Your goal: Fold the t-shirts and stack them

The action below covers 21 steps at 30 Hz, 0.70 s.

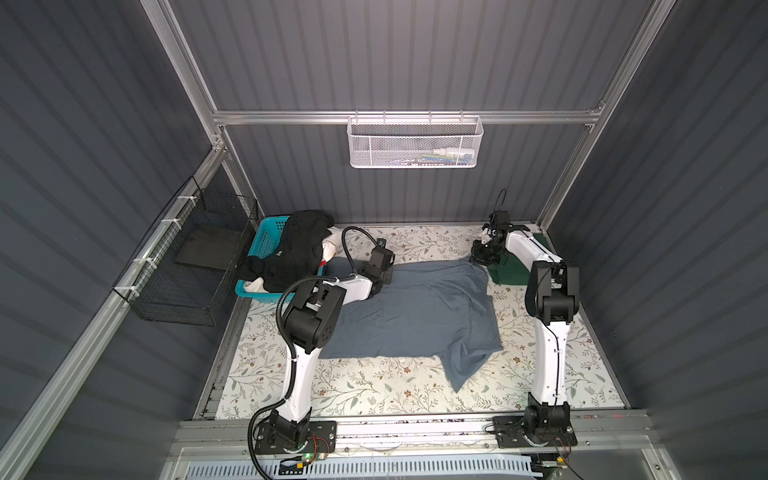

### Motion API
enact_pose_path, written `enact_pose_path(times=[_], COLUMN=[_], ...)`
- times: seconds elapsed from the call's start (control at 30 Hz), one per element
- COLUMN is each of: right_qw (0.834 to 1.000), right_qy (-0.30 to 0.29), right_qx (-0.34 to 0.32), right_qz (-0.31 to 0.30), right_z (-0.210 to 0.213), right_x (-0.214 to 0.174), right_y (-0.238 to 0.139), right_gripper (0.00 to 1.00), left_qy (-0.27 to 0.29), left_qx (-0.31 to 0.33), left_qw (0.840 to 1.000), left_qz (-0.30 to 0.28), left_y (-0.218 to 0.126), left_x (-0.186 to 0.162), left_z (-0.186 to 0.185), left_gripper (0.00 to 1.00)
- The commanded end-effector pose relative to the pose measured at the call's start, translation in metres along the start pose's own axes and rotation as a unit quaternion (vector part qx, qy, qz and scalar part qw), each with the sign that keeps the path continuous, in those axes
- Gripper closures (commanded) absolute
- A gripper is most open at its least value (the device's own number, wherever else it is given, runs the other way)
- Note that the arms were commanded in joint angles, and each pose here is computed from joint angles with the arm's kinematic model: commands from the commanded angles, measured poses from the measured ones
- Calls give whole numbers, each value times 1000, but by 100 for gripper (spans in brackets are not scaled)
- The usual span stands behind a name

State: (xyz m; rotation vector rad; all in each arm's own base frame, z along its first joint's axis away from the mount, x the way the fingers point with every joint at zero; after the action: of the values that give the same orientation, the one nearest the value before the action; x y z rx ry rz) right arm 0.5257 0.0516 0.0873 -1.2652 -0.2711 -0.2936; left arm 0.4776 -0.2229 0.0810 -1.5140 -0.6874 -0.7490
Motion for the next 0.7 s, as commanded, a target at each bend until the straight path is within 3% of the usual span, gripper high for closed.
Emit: enact_pose_path(times=[0.0, 0.13, 0.33, 0.67], right_qw=[1000, 1000, 1000, 998], right_qy=[9, 11, 11, 24], right_qx=[-21, -10, -12, -47], right_qz=[-20, -23, -26, -46], right_z=[-4, -1, -2, -11], right_x=[6, 7, 7, 16], right_y=[-15, -13, -10, -23], right_gripper=[80, 80, 100, 100], left_qy=[3, 4, 4, 0], left_qx=[4, 4, 2, 19], left_qw=[1000, 1000, 1000, 1000], left_qz=[2, 4, 5, 0], left_y=[6, 7, 8, 6], left_x=[-2, -3, -3, -5], left_z=[0, -1, -1, 5], left_gripper=[100, 100, 100, 100])
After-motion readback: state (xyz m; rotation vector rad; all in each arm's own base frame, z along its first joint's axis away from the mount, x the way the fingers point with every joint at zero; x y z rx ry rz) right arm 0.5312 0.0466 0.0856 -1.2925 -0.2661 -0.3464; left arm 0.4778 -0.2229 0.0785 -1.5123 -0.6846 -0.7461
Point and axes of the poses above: each gripper's point midway between its finger pads, its own y axis out along the fingers, its own z axis along the line the jaws close on, x = y × z, the point moved 5 cm from there along -y, back along the fingers, and after that the axes turned 10 degrees about -y, right-handed, at the moved point
